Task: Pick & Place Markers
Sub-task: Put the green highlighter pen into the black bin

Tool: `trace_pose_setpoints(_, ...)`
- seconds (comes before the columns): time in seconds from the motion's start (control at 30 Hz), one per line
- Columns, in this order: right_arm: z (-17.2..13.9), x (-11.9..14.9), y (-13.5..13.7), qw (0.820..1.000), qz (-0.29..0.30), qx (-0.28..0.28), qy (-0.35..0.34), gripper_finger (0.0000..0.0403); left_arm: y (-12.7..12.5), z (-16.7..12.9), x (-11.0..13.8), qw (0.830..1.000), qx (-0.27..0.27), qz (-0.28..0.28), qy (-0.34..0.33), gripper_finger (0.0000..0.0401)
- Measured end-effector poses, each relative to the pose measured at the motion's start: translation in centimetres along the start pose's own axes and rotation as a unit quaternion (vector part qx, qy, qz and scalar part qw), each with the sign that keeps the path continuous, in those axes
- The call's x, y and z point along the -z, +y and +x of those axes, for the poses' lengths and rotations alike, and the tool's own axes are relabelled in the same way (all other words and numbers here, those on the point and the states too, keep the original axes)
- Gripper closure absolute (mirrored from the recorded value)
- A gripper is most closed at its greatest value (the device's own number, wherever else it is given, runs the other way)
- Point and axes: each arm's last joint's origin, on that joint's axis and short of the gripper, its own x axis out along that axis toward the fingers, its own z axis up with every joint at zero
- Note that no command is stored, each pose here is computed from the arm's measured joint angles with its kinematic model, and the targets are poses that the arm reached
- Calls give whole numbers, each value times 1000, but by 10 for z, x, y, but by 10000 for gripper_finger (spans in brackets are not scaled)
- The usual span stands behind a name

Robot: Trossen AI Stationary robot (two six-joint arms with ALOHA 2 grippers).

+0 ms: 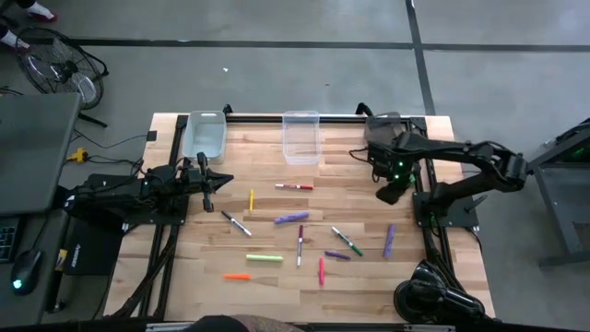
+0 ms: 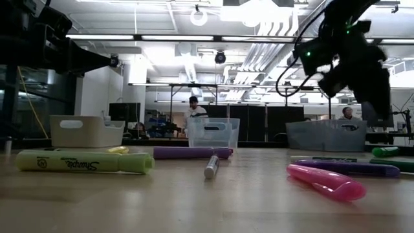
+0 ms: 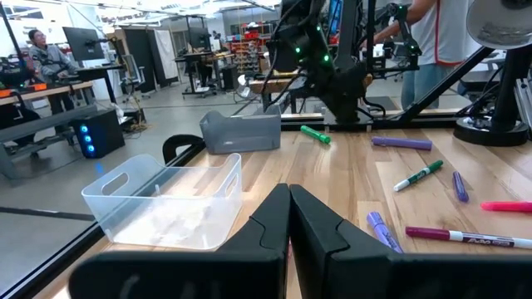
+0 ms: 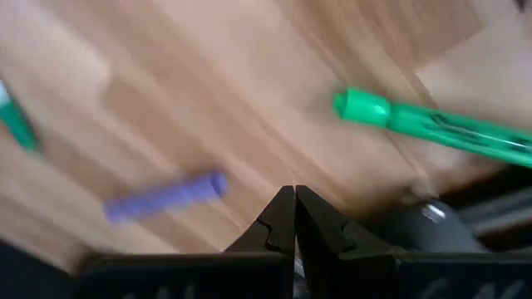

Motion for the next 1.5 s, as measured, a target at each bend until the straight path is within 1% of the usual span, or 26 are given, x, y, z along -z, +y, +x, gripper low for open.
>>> trace_pose_setpoints(0.1, -11, 13, -1, 995, -79, 48, 21, 402, 0, 0, 0, 1000, 0, 0, 0, 400)
trace_pose_setpoints(0.17, -13, 21, -3, 994, -83, 77, 5, 402, 0, 0, 0, 1000, 0, 0, 0, 400)
trace_pose_setpoints(0.2, -14, 25, -4, 993, -81, 82, -9, 402, 0, 0, 0, 1000, 0, 0, 0, 400)
trace_pose_setpoints(0.3, -23, 39, -5, 992, -86, 76, -54, 402, 0, 0, 0, 1000, 0, 0, 0, 400)
trace_pose_setpoints(0.43, -32, 59, -5, 987, -106, 42, -111, 402, 0, 0, 0, 1000, 0, 0, 0, 400)
trace_pose_setpoints(0.5, -35, 68, -6, 983, -114, 33, -139, 402, 0, 0, 0, 1000, 0, 0, 0, 400)
trace_pose_setpoints(0.63, -39, 84, -10, 975, -109, 45, -189, 402, 0, 0, 0, 1000, 0, 0, 0, 400)
trace_pose_setpoints(0.7, -40, 89, -13, 973, -92, 56, -204, 402, 0, 0, 0, 1000, 0, 0, 0, 400)
trace_pose_setpoints(0.77, -41, 90, -17, 974, -62, 66, -207, 402, 0, 0, 0, 1000, 0, 0, 0, 400)
trace_pose_setpoints(0.83, -39, 88, -23, 980, -15, 72, -183, 402, 0, 0, 0, 1000, 0, 0, 0, 400)
trace_pose_setpoints(0.9, -33, 83, -29, 984, 77, 70, -142, 402, 0, 0, 0, 1000, 0, 0, 0, 400)
trace_pose_setpoints(0.93, -28, 81, -33, 981, 136, 67, -119, 402, 0, 0, 0, 1000, 0, 0, 0, 400)
trace_pose_setpoints(0.97, -26, 78, -35, 974, 187, 69, -105, 402, 0, 0, 0, 1000, 0, 0, 0, 400)
trace_pose_setpoints(1.0, -28, 75, -37, 962, 241, 70, -108, 402, 0, 0, 0, 1000, 0, 0, 0, 400)
trace_pose_setpoints(1.07, -28, 72, -38, 932, 343, 47, -111, 402, 0, 0, 0, 1000, 0, 0, 0, 400)
trace_pose_setpoints(1.1, -26, 71, -38, 917, 381, 40, -110, 402, 0, 0, 0, 1000, 0, 0, 0, 400)
trace_pose_setpoints(1.17, -24, 69, -38, 894, 431, 34, -121, 402, 0, 0, 0, 1000, 0, 0, 0, 400)
trace_pose_setpoints(1.3, -24, 73, -35, 824, 547, 58, -137, 402, 0, 0, 0, 1000, 0, 0, 0, 400)
trace_pose_setpoints(1.4, -23, 74, -30, 778, 606, 69, -150, 402, 0, 0, 0, 1000, 0, 0, 0, 400)
trace_pose_setpoints(1.5, -22, 67, -25, 731, 655, 60, -185, 402, 0, 0, 0, 1000, 0, 0, 0, 400)
